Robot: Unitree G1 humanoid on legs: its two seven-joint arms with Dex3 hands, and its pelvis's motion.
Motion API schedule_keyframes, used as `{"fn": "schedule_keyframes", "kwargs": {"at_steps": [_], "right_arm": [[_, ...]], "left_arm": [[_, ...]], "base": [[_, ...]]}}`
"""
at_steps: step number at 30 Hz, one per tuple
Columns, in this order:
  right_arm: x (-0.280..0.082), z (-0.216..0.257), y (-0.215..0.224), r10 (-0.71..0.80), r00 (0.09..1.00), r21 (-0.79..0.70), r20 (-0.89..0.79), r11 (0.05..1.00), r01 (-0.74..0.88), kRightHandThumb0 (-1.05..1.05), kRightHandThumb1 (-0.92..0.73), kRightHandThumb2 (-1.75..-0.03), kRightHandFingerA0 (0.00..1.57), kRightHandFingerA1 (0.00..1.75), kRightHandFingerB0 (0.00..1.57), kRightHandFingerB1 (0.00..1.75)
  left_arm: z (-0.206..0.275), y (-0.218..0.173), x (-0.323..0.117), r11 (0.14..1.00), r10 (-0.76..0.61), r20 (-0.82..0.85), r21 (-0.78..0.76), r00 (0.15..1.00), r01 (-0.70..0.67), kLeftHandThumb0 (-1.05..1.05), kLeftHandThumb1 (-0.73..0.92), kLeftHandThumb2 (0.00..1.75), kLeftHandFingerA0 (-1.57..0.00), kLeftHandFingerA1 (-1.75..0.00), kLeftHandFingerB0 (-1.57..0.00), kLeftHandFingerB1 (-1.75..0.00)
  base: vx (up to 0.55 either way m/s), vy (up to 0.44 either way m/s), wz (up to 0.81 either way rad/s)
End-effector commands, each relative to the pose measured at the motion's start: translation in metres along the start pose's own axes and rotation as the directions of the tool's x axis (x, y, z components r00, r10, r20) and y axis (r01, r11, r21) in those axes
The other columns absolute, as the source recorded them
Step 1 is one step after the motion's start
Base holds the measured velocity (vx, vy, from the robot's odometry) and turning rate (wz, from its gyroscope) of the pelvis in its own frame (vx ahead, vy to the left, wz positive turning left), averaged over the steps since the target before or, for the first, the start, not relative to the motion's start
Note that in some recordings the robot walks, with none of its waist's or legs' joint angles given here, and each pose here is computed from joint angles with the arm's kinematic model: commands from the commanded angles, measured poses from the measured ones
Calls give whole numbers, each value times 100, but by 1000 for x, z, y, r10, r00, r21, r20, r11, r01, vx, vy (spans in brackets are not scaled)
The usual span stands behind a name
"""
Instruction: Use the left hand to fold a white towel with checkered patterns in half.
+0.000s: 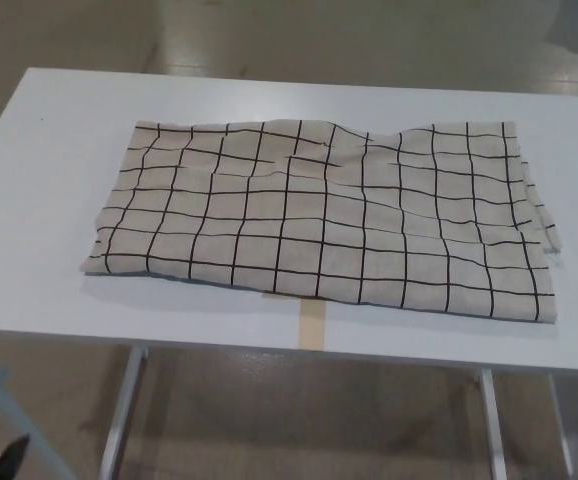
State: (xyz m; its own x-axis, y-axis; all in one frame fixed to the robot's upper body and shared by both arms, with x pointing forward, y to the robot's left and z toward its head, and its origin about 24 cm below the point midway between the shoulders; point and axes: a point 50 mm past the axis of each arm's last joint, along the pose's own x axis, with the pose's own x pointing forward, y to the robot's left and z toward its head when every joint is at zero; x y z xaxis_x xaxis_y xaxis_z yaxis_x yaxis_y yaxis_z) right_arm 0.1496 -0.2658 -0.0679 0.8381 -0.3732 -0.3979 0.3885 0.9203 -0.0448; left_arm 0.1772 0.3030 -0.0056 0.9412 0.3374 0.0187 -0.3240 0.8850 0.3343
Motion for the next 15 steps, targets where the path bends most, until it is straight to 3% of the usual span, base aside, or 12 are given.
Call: {"fn": "schedule_keyframes", "kwargs": {"at_steps": [1,7,15], "right_arm": [[-14,-13,14,107,994,-68,21,992,-105,-42,-61,-58,33,44,39,41],[-15,-15,15,104,994,-34,27,994,-104,-41,-61,-58,34,45,39,41],[-13,-14,14,104,994,-47,37,994,-102,-41,-61,-58,33,48,40,42]], "left_arm": [[135,-40,15,930,-262,717,365,646,-29,-67,42,73,0,-2,0,-1],[150,-56,32,911,-308,727,411,614,-28,-57,37,72,0,-6,-3,-10],[164,-88,72,764,-507,605,645,614,-5,-66,41,74,0,0,0,-9]], "base": [[0,0,0],[0,0,0],[0,0,0]]}}
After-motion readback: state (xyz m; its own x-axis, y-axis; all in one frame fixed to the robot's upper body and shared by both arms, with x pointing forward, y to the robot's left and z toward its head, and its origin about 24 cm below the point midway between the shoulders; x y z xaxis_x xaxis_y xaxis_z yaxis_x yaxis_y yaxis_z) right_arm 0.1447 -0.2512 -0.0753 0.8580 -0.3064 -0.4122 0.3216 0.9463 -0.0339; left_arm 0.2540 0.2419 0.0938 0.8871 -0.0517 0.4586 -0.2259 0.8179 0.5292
